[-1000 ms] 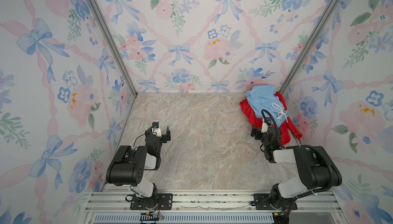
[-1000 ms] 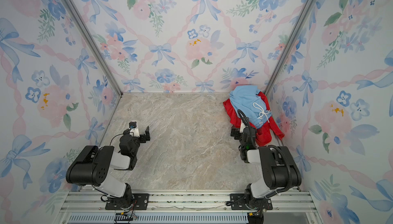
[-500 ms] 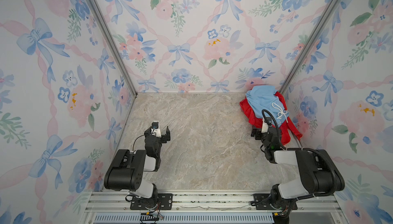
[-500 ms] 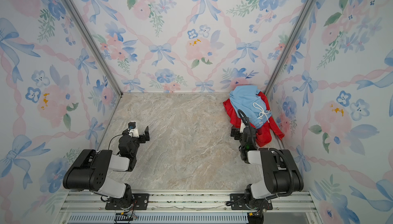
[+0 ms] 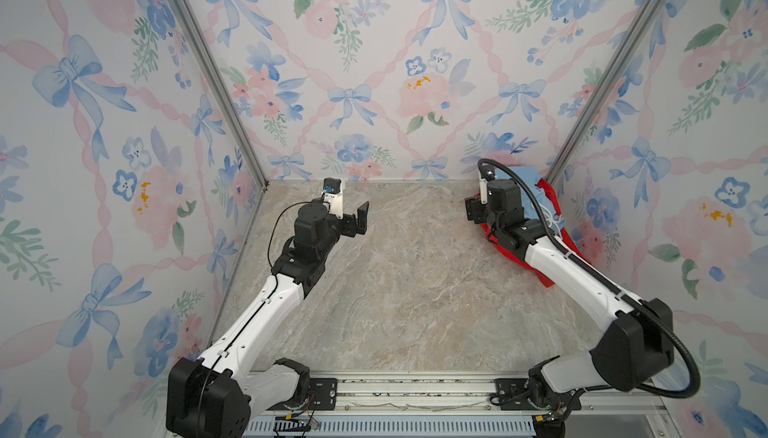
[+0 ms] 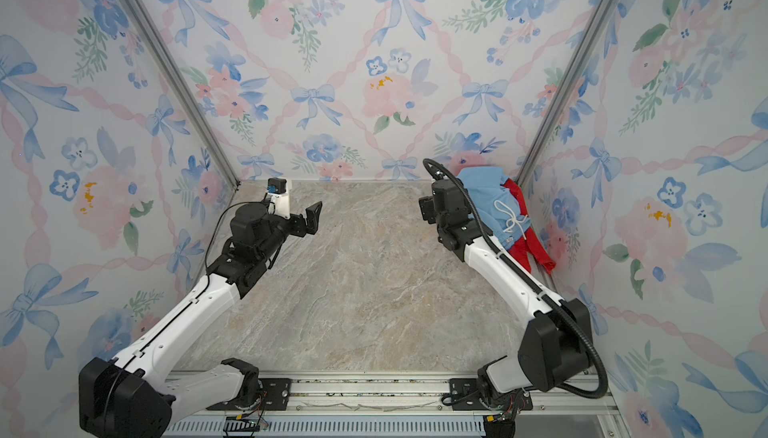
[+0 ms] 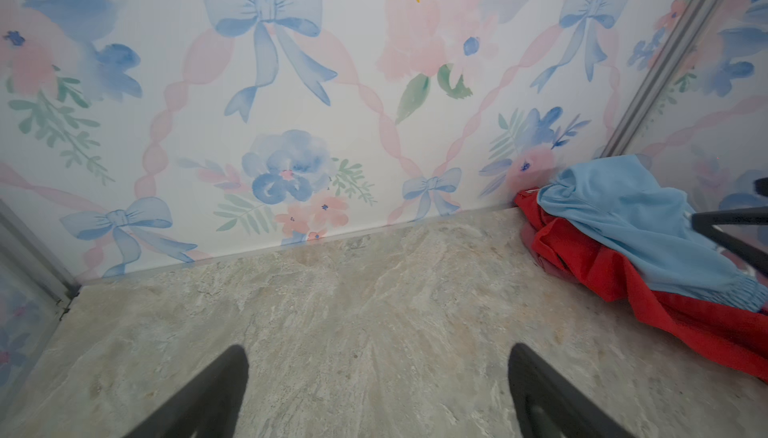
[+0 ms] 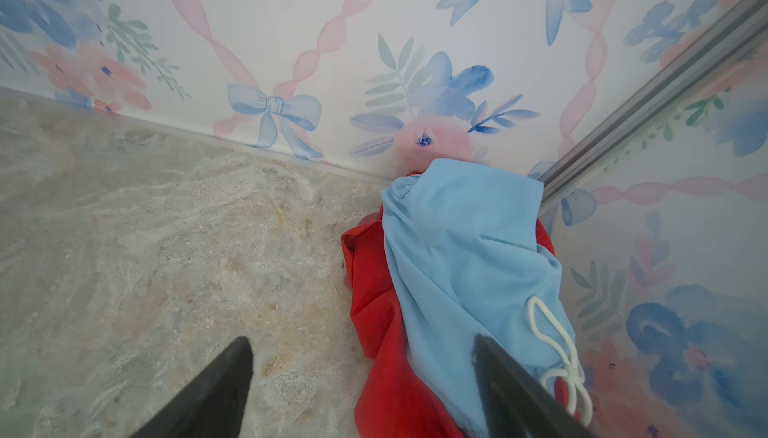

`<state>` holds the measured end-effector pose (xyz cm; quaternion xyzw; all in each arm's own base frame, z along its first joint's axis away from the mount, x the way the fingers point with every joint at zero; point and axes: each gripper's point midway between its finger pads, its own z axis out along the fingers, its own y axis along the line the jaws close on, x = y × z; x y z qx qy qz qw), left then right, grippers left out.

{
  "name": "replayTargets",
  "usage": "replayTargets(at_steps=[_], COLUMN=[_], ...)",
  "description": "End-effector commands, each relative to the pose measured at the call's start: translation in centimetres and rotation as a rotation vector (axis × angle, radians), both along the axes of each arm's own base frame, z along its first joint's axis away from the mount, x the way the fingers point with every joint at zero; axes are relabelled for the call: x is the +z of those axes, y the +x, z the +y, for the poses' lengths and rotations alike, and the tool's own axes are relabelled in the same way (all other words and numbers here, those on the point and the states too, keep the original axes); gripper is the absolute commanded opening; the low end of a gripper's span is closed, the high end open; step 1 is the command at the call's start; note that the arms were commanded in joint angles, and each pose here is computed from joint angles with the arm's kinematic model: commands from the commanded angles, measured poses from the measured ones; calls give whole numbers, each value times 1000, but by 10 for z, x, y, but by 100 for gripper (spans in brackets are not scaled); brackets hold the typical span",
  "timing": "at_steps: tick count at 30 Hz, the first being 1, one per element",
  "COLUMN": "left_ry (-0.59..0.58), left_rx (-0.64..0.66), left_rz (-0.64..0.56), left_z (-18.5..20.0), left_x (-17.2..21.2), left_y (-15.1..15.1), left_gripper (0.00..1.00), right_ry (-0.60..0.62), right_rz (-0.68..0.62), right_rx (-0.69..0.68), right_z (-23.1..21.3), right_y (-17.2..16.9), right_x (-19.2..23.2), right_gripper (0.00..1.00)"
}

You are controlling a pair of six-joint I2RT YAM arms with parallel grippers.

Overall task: Pick out a specific cloth from the pile
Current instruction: 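Lower the right gripper onto the pink ribbed cloth under the red shirt and grasp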

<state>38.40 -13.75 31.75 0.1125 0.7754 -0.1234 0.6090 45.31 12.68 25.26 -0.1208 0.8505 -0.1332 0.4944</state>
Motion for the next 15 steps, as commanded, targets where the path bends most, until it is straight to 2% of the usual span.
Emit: replayTargets(at_steps=[1, 5, 10, 12, 15], left_ry=[106, 182, 189, 188, 201], left_rx=[-110, -75, -71, -60, -39], left_rz=[312, 305, 300, 281, 250], left_z=[-8, 5, 7, 10, 15], left_x=[-68, -86, -100, -95, -92], left_y=[-34, -38, -43, -43, -44], left_gripper=[98, 98, 98, 98, 98], right_ry=[-306, -373, -414, -415, -418], right_rz=[310, 472, 512, 532, 571], right_rx=[-1, 11, -13, -25, -45], right_z=[-1, 15, 16, 11, 1], right_y=[-2, 33, 60, 68, 78], right_x=[-80, -132, -171, -182, -200], right_gripper=[80, 63, 61, 51, 50])
